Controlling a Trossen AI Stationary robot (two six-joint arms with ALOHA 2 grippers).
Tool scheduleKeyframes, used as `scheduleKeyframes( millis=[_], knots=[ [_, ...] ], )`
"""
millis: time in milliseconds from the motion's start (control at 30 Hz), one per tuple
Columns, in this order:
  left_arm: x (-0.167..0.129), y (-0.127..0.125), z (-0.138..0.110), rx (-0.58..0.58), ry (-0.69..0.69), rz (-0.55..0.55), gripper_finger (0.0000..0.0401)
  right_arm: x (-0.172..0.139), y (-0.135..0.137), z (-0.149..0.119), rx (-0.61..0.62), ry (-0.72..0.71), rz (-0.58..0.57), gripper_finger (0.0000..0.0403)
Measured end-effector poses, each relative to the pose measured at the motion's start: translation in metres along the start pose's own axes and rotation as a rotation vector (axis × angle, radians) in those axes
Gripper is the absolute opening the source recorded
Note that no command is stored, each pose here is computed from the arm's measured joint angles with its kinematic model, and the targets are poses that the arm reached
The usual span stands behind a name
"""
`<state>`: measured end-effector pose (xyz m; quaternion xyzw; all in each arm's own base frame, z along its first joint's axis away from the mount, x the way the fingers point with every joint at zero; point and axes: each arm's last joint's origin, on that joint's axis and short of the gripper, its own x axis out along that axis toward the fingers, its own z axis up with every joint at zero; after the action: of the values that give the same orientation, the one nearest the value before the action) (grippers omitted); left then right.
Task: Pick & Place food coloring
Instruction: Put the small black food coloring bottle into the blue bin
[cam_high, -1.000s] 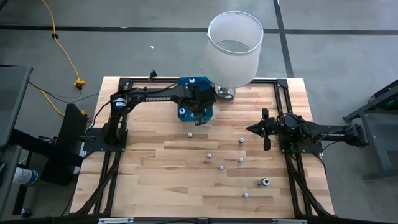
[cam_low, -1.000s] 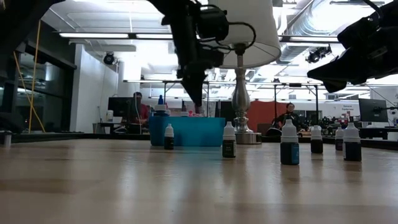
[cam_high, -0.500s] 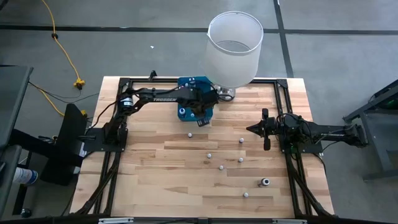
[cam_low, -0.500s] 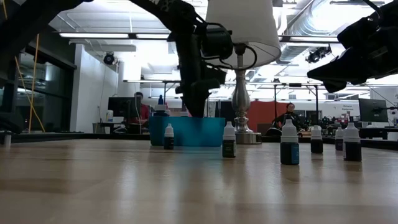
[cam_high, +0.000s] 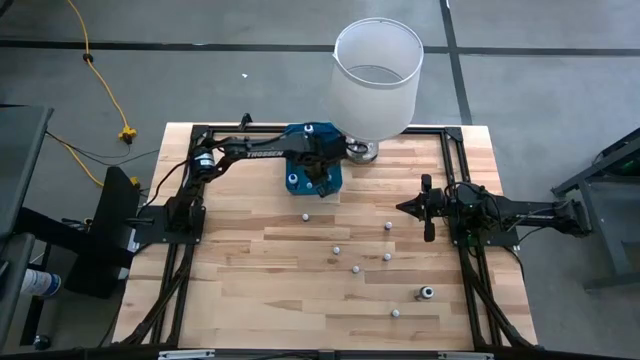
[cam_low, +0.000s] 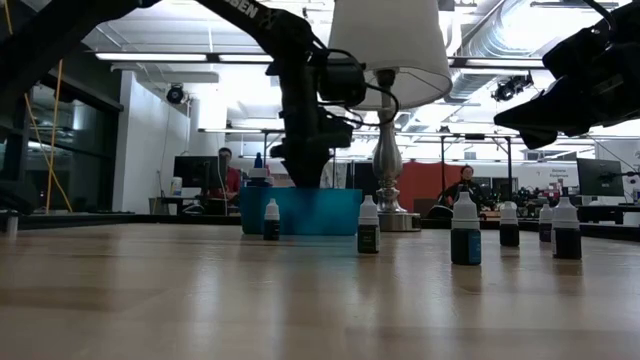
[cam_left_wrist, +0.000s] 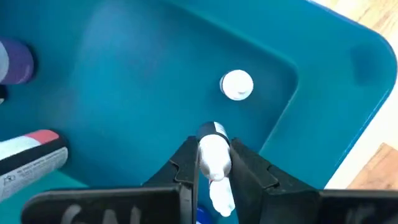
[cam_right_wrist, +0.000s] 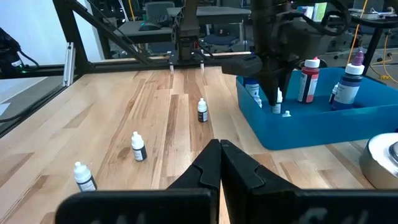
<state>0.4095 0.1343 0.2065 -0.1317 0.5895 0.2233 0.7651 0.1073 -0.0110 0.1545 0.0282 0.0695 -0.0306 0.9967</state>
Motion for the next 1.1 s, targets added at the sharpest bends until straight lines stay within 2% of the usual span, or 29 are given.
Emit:
scheduleKeyframes(
  millis=[433, 633, 1100],
  knots=[
    [0.017, 0.0, -0.005, -0.006, 0.085, -0.015, 0.0051, 0.0, 0.0, 0.0, 0.0, 0.0, 0.0, 0.0],
    [0.02, -0.001, -0.003, -0.006, 0.073, -0.016, 0.0053, 0.0, 0.0, 0.0, 0.0, 0.0, 0.0, 0.0],
    [0.02, 0.0, -0.003, 0.003, 0.078, -0.017, 0.0157, 0.0, 0.0, 0.0, 0.0, 0.0, 0.0, 0.0]
  ],
)
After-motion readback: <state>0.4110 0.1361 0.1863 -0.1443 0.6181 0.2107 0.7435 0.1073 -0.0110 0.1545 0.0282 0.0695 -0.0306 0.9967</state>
